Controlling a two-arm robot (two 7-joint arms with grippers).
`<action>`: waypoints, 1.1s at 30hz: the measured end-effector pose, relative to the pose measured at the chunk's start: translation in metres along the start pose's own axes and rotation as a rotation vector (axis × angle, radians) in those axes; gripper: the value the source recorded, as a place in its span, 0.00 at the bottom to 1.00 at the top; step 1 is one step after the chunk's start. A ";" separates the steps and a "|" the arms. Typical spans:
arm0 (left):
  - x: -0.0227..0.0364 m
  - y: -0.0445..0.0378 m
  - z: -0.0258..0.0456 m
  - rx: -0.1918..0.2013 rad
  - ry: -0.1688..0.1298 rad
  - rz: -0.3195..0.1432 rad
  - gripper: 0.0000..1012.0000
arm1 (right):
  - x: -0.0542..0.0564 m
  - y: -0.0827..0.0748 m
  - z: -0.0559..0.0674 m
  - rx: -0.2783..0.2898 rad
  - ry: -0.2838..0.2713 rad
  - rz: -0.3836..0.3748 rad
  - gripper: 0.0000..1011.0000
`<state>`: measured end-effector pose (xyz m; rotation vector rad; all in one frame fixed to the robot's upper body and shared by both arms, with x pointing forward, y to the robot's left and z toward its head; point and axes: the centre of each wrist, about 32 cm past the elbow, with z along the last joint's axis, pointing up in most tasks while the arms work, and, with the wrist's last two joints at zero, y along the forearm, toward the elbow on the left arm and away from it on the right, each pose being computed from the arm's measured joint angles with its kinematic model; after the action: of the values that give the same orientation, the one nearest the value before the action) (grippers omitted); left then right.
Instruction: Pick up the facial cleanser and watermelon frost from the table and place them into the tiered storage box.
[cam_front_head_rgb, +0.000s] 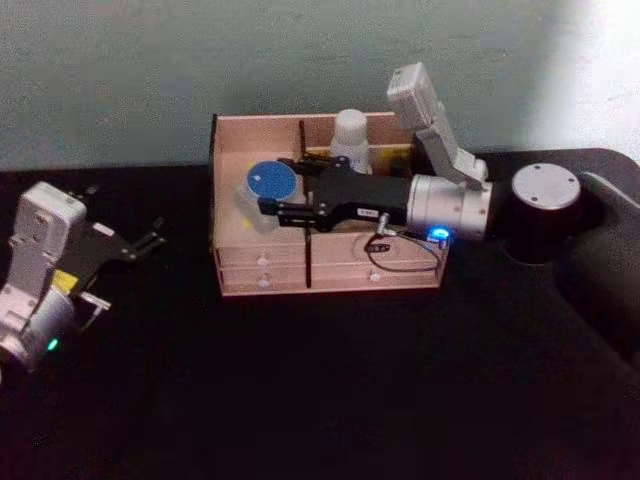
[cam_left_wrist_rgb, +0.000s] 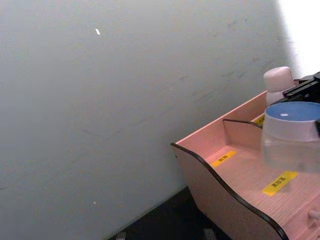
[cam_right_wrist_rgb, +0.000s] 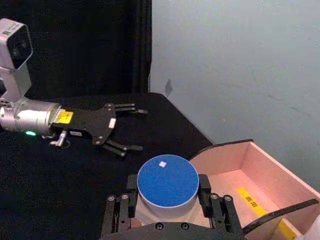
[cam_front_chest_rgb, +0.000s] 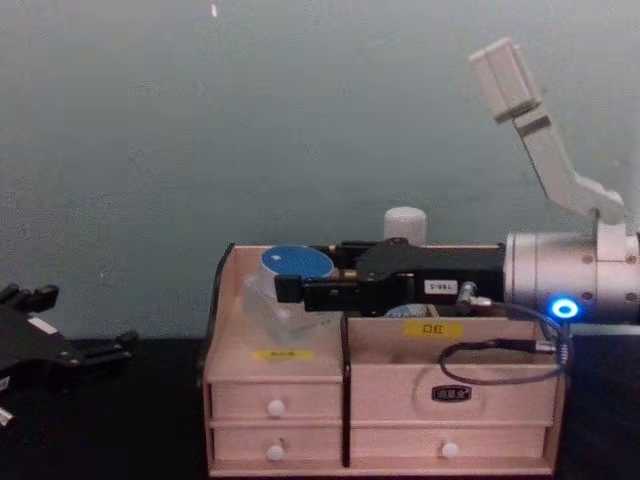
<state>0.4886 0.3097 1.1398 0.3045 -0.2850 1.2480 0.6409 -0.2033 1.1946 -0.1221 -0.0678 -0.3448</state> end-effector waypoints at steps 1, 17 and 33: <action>0.0000 0.0000 0.0000 0.000 0.000 0.000 0.99 | 0.000 0.000 0.000 0.000 0.000 0.000 0.72; 0.0000 0.0000 0.0000 0.000 0.000 0.000 0.99 | 0.007 0.012 -0.002 -0.028 0.009 -0.022 0.72; 0.0000 0.0000 0.0000 0.000 0.000 0.000 0.99 | 0.006 0.017 -0.003 -0.050 0.006 -0.037 0.72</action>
<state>0.4886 0.3097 1.1398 0.3044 -0.2850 1.2480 0.6526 -0.1898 1.1902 -0.1696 -0.0559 -0.3839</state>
